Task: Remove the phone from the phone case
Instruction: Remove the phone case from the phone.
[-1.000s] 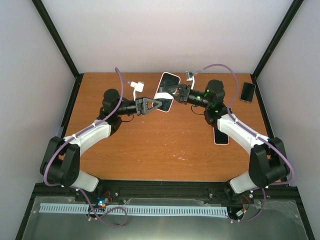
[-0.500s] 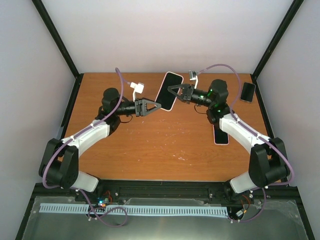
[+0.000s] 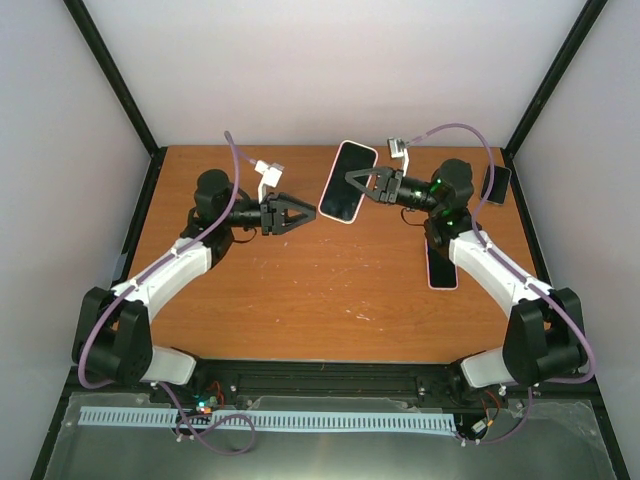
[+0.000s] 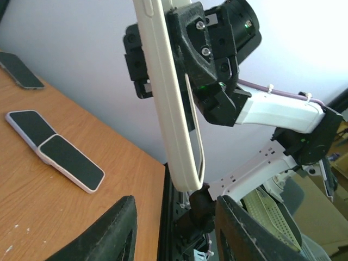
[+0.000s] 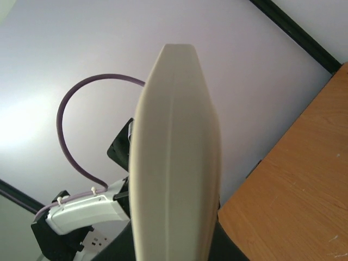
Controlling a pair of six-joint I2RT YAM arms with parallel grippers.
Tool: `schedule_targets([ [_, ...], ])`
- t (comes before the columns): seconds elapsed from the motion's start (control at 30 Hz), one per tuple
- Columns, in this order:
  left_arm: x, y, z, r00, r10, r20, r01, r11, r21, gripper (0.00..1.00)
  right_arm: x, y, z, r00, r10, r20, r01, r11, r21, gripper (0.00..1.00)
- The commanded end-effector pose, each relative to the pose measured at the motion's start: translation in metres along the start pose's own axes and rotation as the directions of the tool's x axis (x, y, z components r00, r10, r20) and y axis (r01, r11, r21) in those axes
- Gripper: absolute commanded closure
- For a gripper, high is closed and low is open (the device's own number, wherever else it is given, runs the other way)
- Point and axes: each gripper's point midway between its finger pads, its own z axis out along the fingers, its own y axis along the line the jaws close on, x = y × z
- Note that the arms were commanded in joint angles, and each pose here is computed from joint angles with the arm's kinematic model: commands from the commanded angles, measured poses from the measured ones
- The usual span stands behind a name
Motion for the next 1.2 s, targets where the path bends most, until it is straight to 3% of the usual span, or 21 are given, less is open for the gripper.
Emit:
schedule_targets([
  [0.0,-0.004,-0.031,0.007,0.992,0.118,-0.04,-0.114,0.99,0.083,0.59,-0.001,0.036,-0.005,0.984,-0.176,-0.003,0.175,0.98,-0.09,0.97],
  [0.53,-0.009,-0.011,0.015,0.998,0.065,-0.026,-0.065,0.998,0.026,0.65,0.005,0.032,-0.005,0.982,-0.189,-0.02,0.187,0.979,-0.086,0.97],
  [0.9,-0.004,0.015,0.017,1.0,0.013,-0.011,-0.013,0.999,-0.05,0.8,0.005,0.037,-0.006,0.986,-0.166,-0.017,0.164,0.98,-0.112,0.97],
  [1.17,0.0,0.019,0.015,1.0,-0.003,0.001,0.003,0.999,-0.044,0.85,-0.001,0.048,-0.008,0.995,-0.095,0.018,0.097,0.982,-0.162,0.97],
])
